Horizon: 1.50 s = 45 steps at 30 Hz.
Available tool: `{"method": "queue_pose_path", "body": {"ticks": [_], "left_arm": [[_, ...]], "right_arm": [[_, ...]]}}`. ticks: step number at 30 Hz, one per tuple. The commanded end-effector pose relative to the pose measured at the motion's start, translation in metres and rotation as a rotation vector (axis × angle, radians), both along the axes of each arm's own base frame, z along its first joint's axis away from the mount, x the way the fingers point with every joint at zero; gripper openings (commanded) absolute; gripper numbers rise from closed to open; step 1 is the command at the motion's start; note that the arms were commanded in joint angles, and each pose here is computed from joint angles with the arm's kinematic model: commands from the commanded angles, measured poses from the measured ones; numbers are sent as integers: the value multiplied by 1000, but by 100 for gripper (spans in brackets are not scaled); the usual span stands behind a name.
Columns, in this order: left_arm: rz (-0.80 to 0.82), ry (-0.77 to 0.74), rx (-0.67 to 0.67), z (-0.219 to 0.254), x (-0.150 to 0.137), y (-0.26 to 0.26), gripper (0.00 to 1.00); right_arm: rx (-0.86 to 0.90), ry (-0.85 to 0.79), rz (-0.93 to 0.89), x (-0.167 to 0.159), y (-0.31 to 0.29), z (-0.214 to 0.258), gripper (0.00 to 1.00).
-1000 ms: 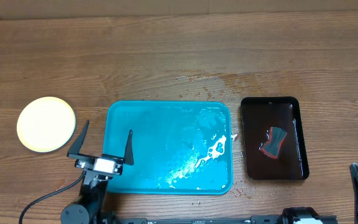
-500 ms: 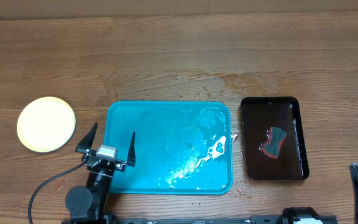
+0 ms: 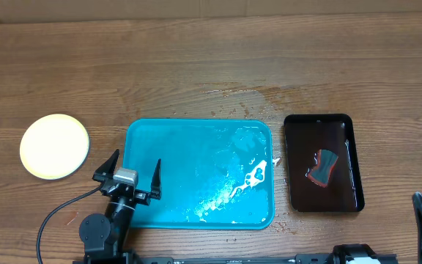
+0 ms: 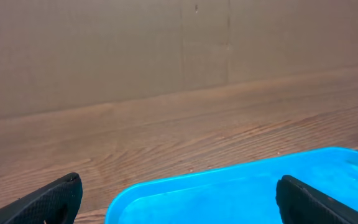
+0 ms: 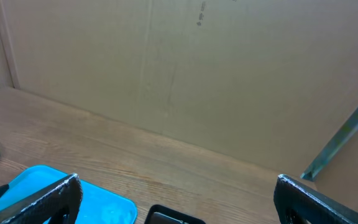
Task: Clean dirty plates on tray and stack at the side
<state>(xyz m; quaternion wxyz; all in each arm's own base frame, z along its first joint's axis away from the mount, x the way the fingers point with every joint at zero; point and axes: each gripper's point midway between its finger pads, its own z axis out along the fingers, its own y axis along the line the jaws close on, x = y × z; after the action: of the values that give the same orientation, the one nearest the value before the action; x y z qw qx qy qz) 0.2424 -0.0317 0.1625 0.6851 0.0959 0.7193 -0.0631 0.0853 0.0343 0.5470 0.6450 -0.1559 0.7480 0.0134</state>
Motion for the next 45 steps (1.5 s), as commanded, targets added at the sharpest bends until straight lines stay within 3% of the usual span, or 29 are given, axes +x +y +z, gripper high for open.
{"method": "queue_pose_path", "body": {"ticks": [1,45], "left_arm": [[14,-3,-19,1,0,3,100],[14,-3,-19,1,0,3,100]], "right_arm": [[0,10,0,4,0,-1,100],[-4,-6,0,-1,0,0,100]]}}
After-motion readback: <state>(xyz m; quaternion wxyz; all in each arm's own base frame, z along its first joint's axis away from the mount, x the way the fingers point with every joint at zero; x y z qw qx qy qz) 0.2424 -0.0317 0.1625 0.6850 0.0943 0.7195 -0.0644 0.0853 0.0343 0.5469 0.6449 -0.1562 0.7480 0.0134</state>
